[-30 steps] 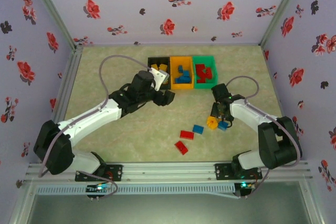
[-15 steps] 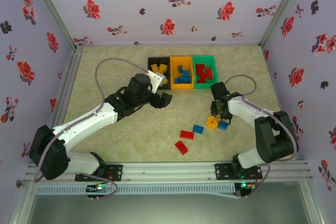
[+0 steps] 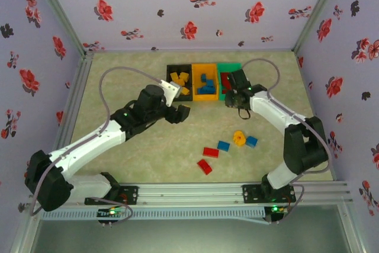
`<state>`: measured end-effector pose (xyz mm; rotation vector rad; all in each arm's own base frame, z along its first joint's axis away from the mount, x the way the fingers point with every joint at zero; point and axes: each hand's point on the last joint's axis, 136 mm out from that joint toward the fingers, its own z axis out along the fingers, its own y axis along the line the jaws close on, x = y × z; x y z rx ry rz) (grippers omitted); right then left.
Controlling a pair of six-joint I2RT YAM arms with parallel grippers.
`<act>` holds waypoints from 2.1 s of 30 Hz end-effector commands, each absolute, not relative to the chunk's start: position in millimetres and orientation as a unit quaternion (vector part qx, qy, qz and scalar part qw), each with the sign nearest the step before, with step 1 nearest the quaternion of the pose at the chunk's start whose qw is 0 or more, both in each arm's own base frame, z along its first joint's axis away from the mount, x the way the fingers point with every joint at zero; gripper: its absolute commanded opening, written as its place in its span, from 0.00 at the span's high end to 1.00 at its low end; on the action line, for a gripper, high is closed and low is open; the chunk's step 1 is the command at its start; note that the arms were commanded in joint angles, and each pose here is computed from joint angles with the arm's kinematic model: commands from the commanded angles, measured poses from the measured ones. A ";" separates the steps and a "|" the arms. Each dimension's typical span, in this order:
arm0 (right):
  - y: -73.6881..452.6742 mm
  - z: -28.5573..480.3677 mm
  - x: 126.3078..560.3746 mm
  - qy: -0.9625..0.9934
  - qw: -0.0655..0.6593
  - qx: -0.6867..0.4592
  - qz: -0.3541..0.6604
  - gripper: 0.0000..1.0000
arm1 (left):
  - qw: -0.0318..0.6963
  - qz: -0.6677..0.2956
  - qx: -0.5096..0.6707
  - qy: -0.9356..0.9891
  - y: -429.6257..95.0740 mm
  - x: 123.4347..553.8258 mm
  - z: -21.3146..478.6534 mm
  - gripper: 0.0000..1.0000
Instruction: Sort the legos into containers by color
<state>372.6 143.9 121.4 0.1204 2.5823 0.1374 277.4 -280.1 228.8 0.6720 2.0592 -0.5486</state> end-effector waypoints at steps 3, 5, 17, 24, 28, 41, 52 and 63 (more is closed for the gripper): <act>210.9 162.6 406.7 0.941 0.324 -0.023 0.097 0.82 | 0.452 -0.224 0.258 0.824 -276.6 275.9 244.3 0.20; 233.6 172.0 415.6 0.936 0.333 -0.038 0.112 0.82 | 0.457 -0.227 0.258 0.820 -276.5 275.1 250.6 0.20; 338.0 173.7 483.2 0.911 0.352 -0.074 0.204 0.76 | 0.467 -0.217 0.245 0.822 -261.6 269.9 258.2 0.20; 359.7 169.1 510.2 0.909 0.353 -0.087 0.205 0.53 | 0.461 -0.212 0.244 0.827 -257.3 267.1 258.5 0.19; 352.5 181.3 504.3 0.905 0.366 -0.092 0.198 0.43 | 0.454 -0.208 0.244 0.831 -255.6 265.9 254.2 0.19; 306.9 212.0 464.6 0.899 0.395 -0.089 0.167 0.38 | 0.438 -0.206 0.249 0.839 -266.6 269.3 251.0 0.17; 208.6 199.3 400.1 0.917 0.379 -0.040 0.114 0.36 | 0.336 -0.234 0.335 0.849 -337.5 237.0 185.9 0.18; 124.7 160.6 343.4 0.937 0.343 0.032 0.054 0.34 | 0.187 -0.164 0.287 0.925 -359.4 203.5 116.9 0.21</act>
